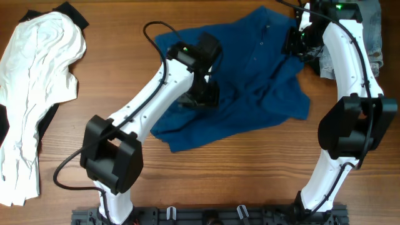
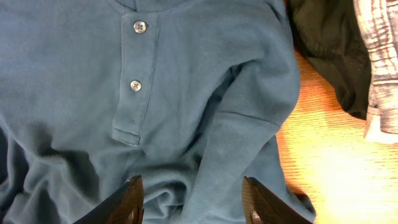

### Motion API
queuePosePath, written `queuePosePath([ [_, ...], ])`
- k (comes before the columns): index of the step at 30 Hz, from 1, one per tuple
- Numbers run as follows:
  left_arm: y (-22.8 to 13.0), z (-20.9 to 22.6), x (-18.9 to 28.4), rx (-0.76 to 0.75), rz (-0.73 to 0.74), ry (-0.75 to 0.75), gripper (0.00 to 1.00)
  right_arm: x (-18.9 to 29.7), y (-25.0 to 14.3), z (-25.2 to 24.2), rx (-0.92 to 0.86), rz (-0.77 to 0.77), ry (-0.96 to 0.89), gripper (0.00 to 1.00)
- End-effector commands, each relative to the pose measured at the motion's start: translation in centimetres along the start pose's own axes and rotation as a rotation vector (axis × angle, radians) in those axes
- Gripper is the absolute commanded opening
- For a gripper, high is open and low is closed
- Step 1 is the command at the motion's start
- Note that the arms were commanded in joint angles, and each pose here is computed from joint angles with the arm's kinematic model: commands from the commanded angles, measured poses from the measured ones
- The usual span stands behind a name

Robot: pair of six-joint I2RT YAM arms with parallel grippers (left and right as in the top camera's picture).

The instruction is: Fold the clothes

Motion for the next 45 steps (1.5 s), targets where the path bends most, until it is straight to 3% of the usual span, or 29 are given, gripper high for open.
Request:
queuePosePath([
  [1,0.0,1.9,1.9,0.1,-0.037,-0.014,0.68,0.4,0.2,0.0,-0.007,-0.013,0.014,0.51],
  [10,-1.5,10.3,5.1,0.378,-0.025,0.053,0.77,0.4,0.3,0.0,-0.004,-0.017,0.016,0.52],
  [17,-3.9,13.0,-0.7,0.582,0.085,0.096,0.77,0.4,0.3,0.0,0.014,-0.019,0.017,0.52],
  [21,-3.6,13.7,-3.4,0.6,0.025,-0.004,0.76,0.5,0.5,0.1,0.017,-0.03,0.022,0.52],
  [26,-2.8,14.0,-4.0,0.595,-0.023,-0.008,0.77,0.5,0.5,0.1,0.019,-0.03,0.022,0.52],
  [29,-2.3,14.3,-5.2,0.594,-0.026,-0.005,0.84,0.5,0.5,0.1,0.021,-0.03,0.021,0.52],
  [33,-2.3,14.6,-7.3,0.605,0.037,-0.003,0.83,0.5,0.5,0.1,0.02,-0.032,0.022,0.52],
  [37,-2.3,14.7,-8.1,0.609,0.063,-0.014,0.76,0.5,0.6,0.1,0.021,-0.034,0.022,0.52],
  [40,-2.3,14.6,-8.1,0.61,0.065,-0.021,0.58,0.5,0.6,0.1,0.021,-0.04,0.025,0.52],
  [45,-2.3,13.9,-8.6,0.589,0.085,-0.028,0.39,0.5,0.6,0.1,0.022,-0.04,0.025,0.52],
])
Point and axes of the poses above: each gripper's point midway between its finger pads, its own x axis back along the fingers, its own z axis along the line the jaws close on, y = z × x, the point moved 10 cm from there along x, back along the fingers, and after that the axes turned 14 degrees about -x, right-handed, at the moved point
